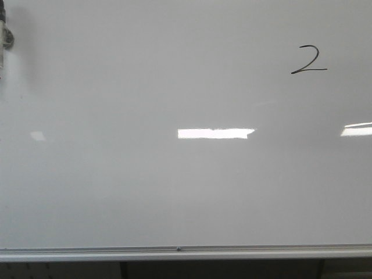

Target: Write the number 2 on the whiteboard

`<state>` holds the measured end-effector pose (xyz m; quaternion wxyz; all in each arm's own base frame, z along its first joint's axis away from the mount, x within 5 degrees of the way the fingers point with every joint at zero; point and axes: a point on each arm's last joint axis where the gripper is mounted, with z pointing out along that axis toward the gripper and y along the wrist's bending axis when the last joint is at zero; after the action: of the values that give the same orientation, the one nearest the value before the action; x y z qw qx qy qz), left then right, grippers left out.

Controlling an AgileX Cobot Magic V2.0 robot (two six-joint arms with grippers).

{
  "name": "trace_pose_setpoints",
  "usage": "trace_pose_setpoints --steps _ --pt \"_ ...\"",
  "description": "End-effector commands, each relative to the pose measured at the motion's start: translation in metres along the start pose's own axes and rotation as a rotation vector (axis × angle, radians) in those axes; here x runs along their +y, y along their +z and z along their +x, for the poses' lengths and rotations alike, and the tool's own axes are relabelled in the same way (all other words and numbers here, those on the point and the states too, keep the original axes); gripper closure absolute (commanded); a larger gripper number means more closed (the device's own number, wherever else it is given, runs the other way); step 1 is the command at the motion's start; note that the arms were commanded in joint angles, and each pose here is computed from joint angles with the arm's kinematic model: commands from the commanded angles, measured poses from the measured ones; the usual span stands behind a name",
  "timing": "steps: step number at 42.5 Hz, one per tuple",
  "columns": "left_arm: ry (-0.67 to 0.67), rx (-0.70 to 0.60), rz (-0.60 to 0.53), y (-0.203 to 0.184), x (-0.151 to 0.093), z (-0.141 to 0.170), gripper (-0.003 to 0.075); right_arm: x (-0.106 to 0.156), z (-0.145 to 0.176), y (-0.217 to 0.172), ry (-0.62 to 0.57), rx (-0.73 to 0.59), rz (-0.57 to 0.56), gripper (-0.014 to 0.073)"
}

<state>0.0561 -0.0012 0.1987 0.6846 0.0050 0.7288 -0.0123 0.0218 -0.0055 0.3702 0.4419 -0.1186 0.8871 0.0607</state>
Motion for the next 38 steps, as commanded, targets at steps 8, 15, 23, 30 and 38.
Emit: trace_pose_setpoints --steps 8,15,23,30,38 --pt "-0.016 -0.174 0.018 -0.0017 -0.0011 -0.0075 0.0741 -0.0015 -0.0093 -0.0035 -0.018 -0.064 0.019 0.0664" --pt "-0.011 -0.179 0.023 -0.0013 -0.0014 -0.006 0.0741 -0.0015 -0.0093 -0.0035 -0.018 -0.064 0.019 0.0664" --pt "-0.012 -0.178 0.023 -0.0013 -0.0014 -0.0059 0.0741 -0.0015 -0.0093 -0.0035 -0.018 -0.064 0.019 0.0664" --pt "-0.008 -0.178 0.022 -0.0013 -0.0014 -0.0059 0.0741 -0.0015 -0.0093 -0.0035 -0.018 -0.064 0.019 0.0664" --pt "-0.005 -0.169 0.022 -0.0012 -0.0014 -0.0051 0.0741 -0.0015 -0.0093 -0.0035 -0.018 -0.064 0.019 0.0664"
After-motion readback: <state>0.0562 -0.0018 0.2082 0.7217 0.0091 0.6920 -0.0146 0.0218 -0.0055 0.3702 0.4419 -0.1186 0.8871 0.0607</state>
